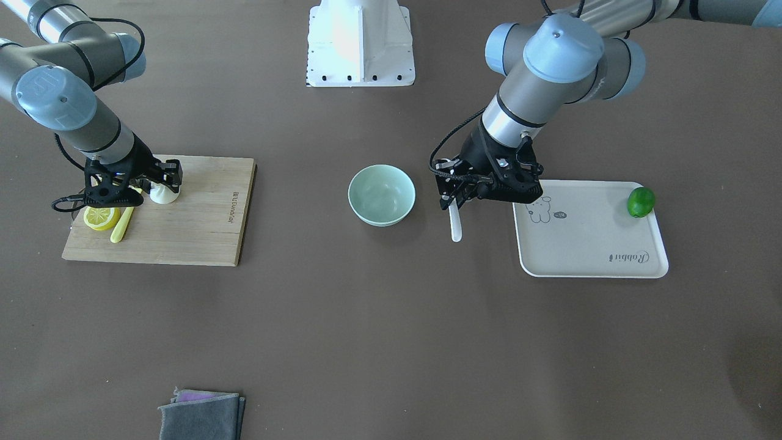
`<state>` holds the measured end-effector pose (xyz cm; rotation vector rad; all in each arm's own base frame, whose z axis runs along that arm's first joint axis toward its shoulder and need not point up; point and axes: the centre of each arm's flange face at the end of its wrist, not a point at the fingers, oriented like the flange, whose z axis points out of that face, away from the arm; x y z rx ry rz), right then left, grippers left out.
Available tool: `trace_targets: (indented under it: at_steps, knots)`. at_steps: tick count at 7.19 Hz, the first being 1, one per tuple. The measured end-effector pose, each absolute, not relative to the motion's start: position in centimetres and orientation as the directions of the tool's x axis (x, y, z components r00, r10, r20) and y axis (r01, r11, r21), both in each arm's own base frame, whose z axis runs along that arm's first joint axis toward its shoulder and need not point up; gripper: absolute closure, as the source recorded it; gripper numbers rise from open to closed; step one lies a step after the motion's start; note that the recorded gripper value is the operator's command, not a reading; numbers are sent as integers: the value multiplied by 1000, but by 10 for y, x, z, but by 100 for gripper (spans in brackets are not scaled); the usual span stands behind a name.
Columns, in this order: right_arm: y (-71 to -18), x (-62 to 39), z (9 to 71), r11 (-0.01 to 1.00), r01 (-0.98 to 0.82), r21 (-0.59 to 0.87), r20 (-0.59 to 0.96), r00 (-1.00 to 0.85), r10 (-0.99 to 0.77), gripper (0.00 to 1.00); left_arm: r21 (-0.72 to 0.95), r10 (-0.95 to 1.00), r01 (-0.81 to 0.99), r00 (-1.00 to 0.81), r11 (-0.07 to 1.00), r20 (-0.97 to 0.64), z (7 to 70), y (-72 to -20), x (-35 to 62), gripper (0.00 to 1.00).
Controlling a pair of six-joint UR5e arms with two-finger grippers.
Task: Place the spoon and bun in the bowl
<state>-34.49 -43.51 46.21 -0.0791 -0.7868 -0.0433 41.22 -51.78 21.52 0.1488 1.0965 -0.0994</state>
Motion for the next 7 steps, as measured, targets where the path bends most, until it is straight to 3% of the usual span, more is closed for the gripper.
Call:
trace_targets:
  at_steps: [7]
  knots:
    - [-444, -322, 340, 1000, -1, 20, 787, 617, -15, 100, 78, 0, 150, 459, 986, -888, 191, -482, 507, 100]
